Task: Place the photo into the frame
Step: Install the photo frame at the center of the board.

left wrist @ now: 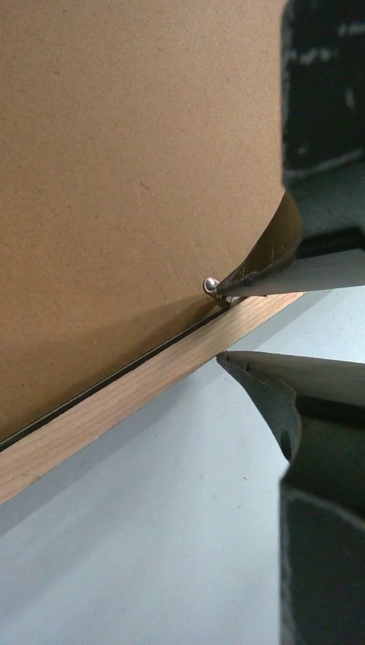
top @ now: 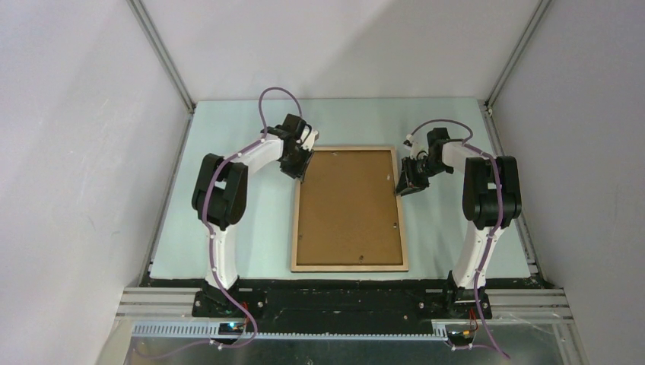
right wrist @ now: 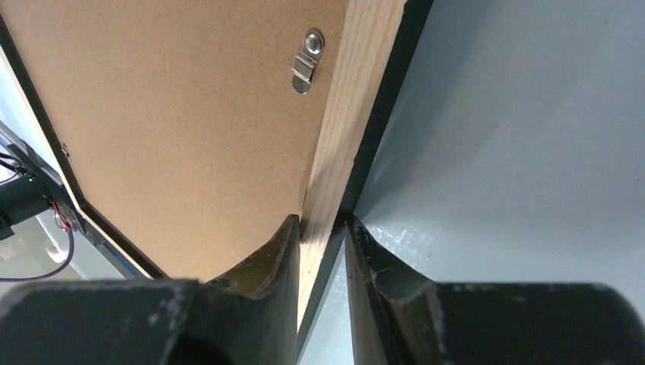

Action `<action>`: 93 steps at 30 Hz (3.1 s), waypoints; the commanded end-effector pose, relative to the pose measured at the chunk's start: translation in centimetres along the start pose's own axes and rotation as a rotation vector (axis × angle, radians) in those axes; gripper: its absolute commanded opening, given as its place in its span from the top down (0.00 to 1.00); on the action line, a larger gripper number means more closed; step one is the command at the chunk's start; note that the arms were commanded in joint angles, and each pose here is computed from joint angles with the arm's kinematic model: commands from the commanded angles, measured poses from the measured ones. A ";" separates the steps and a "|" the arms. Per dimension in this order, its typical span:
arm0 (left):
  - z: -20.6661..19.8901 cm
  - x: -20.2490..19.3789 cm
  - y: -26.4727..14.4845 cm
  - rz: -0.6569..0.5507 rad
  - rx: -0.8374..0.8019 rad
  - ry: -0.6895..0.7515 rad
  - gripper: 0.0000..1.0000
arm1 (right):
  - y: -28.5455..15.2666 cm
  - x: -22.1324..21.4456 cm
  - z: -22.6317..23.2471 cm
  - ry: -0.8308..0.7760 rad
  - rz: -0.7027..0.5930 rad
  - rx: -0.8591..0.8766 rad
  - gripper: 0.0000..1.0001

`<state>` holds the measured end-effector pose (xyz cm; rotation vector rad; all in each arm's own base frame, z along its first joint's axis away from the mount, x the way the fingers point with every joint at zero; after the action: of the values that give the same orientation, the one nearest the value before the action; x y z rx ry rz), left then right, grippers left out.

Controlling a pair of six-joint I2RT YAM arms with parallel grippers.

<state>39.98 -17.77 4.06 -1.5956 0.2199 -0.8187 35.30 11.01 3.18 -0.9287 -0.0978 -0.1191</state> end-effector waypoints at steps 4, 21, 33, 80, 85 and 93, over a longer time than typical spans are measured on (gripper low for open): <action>0.1 1.1 -0.5 -0.038 0.005 0.033 0.57 | -0.5 0.4 0.8 -0.004 0.002 0.053 0.96; 0.3 0.2 -1.1 -0.027 0.023 0.043 0.50 | -0.6 0.4 0.8 0.001 0.002 0.059 0.96; 0.7 0.3 -0.7 -0.023 0.042 0.054 0.61 | -0.7 0.4 0.8 0.007 0.002 0.068 0.96; -8.4 -10.9 -7.6 -0.067 -0.261 0.157 0.13 | -0.9 0.6 0.4 -0.011 -0.006 0.066 0.96; -9.4 -12.0 -7.4 -0.049 -0.279 0.195 0.13 | -0.5 0.3 0.9 -0.039 0.008 0.070 0.96; -10.3 -13.8 -6.5 0.003 -0.285 0.245 0.10 | 0.0 0.1 1.0 -0.056 0.015 0.051 0.96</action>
<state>21.48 -16.05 4.21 -1.7780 0.5201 -0.9363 35.13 10.80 3.12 -0.9133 -0.1017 -0.1063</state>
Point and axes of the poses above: each gripper's point midway between its finger pads, its own y axis out along the fingers, its own z axis along the line the jaws close on, x = y × z, the point moved 1 cm from there along -y, back along the fingers, and after that the axes turned 12 degrees about y, right-handed, at the moved point
